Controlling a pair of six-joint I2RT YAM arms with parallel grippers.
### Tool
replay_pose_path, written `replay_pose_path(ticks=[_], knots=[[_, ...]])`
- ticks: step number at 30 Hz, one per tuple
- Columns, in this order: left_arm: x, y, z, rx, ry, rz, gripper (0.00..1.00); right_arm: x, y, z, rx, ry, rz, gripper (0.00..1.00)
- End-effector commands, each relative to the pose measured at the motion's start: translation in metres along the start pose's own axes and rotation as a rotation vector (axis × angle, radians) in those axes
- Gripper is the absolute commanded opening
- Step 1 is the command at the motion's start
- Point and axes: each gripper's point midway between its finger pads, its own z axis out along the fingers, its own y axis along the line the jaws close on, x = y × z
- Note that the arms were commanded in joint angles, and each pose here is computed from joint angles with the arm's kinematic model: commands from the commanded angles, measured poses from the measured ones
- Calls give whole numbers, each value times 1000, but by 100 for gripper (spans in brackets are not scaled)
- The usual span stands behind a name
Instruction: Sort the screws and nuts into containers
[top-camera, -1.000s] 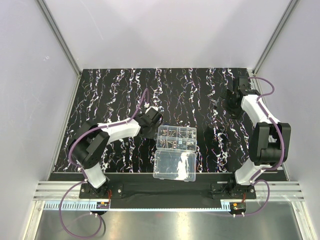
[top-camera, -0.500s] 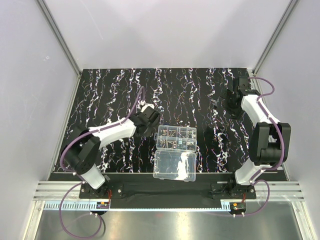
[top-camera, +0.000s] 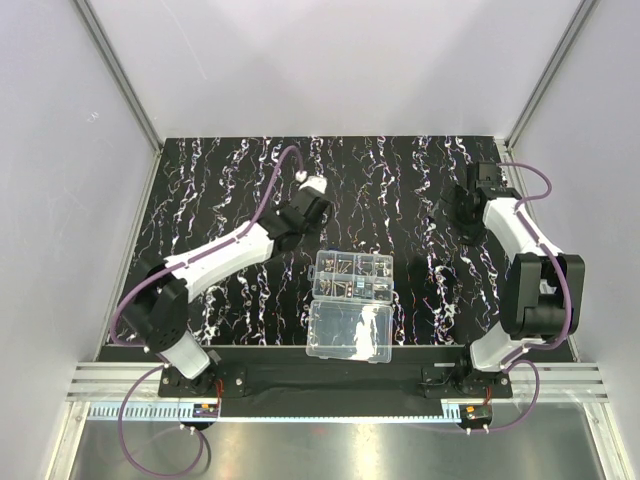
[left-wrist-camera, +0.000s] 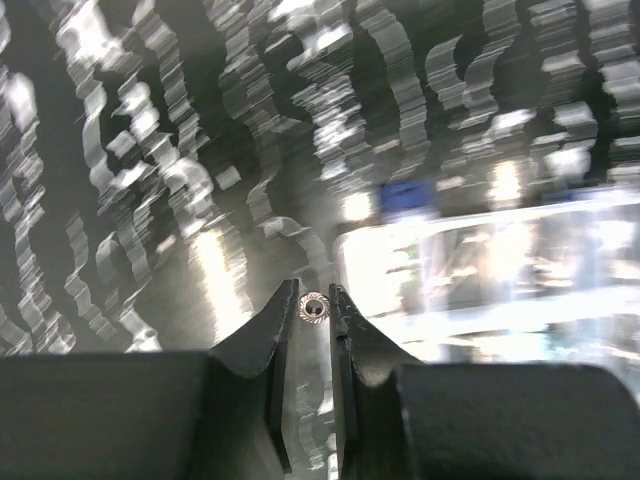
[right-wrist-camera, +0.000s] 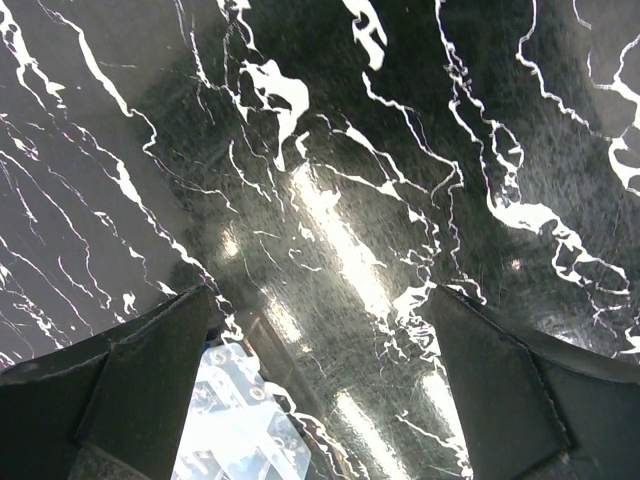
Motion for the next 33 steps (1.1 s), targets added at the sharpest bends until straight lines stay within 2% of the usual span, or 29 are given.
replay_pose_path(ticks=[1,8,17,33], knots=[[-35,-55,-5,155,-79,47,11,-11,6,-10,-35,-60,27,100],[-28,-133,-9,301,-65,169,11,-5,3,-11,-40,-73,37,100],[4,-183,8,396,0,249,11,-1,-1,-10,-37,-72,21,100],[23,-204,28,425,51,299,11,0,0,-7,-42,-67,20,100]])
